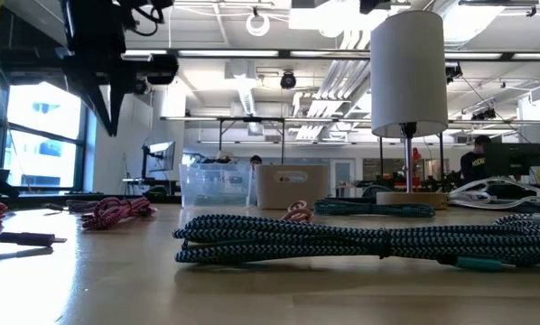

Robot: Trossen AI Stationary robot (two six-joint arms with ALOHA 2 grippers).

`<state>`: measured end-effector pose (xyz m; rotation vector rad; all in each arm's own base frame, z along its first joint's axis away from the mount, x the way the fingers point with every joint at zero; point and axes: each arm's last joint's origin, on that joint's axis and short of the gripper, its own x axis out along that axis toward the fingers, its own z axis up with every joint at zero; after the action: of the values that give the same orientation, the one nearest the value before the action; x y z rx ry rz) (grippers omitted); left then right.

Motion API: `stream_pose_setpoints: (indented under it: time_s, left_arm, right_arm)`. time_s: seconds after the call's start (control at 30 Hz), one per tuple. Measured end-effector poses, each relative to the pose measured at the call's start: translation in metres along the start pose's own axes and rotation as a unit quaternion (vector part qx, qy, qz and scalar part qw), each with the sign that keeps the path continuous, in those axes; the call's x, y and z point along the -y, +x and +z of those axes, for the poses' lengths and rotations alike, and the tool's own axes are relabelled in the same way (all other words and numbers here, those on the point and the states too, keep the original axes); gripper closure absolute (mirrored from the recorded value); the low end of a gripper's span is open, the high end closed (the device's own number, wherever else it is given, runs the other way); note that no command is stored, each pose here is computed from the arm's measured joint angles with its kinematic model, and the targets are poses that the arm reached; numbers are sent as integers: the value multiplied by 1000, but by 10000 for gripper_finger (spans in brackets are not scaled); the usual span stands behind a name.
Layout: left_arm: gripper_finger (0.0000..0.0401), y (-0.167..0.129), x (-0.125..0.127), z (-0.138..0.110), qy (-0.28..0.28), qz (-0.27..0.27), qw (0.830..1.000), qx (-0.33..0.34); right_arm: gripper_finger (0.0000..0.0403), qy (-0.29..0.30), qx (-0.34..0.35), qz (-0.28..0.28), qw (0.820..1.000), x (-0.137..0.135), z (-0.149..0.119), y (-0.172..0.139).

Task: Pick & Place USB Port
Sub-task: Put the black and pink charger cable into the gray bin

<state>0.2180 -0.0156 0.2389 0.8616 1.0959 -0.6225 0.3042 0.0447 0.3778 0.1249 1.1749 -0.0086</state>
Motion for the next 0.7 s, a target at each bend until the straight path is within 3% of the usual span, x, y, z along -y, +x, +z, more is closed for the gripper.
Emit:
stream_pose_setpoints:
  time_s: [0.17,0.33,0.5,0.7]
  left_arm:
    - [359,8,-2,2,-24,-8,1000,-8]
    - [304,14,-5,5,-12,-15,1000,3]
    - [265,14,-5,6,79,-15,997,16]
    - [259,16,-6,7,186,-15,982,20]
  right_arm:
    - [209,-11,6,3,1000,0,1,1]
    - [209,-19,17,5,1000,-1,3,0]
    - [209,-20,20,6,1000,-1,4,0]
    - [209,-12,19,9,1000,-2,4,0]
